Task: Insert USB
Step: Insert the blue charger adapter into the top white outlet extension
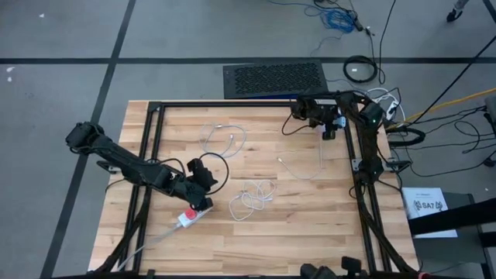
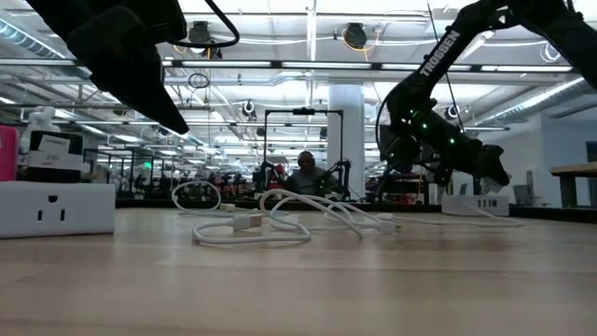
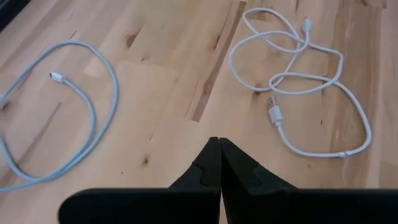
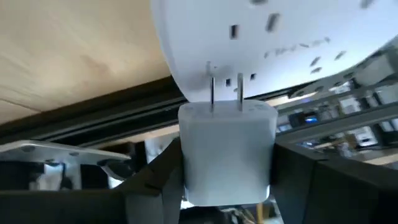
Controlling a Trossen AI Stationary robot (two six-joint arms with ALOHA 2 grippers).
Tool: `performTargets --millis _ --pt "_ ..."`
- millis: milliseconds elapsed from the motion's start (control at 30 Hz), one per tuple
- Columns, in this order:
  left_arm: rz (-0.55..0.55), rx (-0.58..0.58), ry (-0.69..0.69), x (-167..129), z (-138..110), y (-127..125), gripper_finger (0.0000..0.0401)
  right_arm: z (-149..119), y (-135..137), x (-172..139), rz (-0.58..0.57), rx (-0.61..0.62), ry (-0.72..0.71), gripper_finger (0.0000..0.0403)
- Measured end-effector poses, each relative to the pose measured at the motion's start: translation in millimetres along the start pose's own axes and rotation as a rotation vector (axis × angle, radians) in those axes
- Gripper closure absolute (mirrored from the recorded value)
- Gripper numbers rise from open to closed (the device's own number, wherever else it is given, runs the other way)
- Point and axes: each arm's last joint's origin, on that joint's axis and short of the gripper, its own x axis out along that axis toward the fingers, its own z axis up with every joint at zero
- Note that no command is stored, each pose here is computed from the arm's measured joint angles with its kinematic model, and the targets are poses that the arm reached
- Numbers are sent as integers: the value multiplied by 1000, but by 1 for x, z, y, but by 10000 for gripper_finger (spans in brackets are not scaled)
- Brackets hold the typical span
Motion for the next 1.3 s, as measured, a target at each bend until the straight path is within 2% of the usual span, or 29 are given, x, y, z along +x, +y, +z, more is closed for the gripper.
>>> performTargets --millis 267,300,367,400,433,567,767,933,1033,1167,1233,1300 --pt "28 8 -13 0 1 1 401 14 25 -7 83 -102 -2 245" --pt "28 15 -13 0 1 2 401 15 29 -9 107 -107 -15 245" --pt "31 17 -13 1 1 2 401 31 37 -15 183 -82 -152 245" --pt "32 19 -13 1 1 3 401 33 43 -16 177 -97 -146 245" --pt "35 21 -9 1 1 3 401 31 49 -18 245 -109 -156 245" --pt "29 17 -10 1 1 3 401 37 66 -35 212 -128 -239 245" --pt "-4 -11 -16 -3 -1 -3 401 40 90 -58 289 -108 -347 245" --pt "-38 -18 -22 -9 -5 -12 401 38 117 -81 326 -95 -499 245" --pt "-71 -35 -44 -12 -6 -18 401 37 130 -95 321 -49 -595 245" --pt "-111 -49 -64 -14 -4 -22 401 39 152 -103 316 -1 -634 245" --pt "-135 -45 -60 -14 -3 -23 401 39 162 -107 302 -8 -652 212" --pt "-159 -36 -66 -14 -1 -24 401 37 173 -109 274 -22 -657 151"
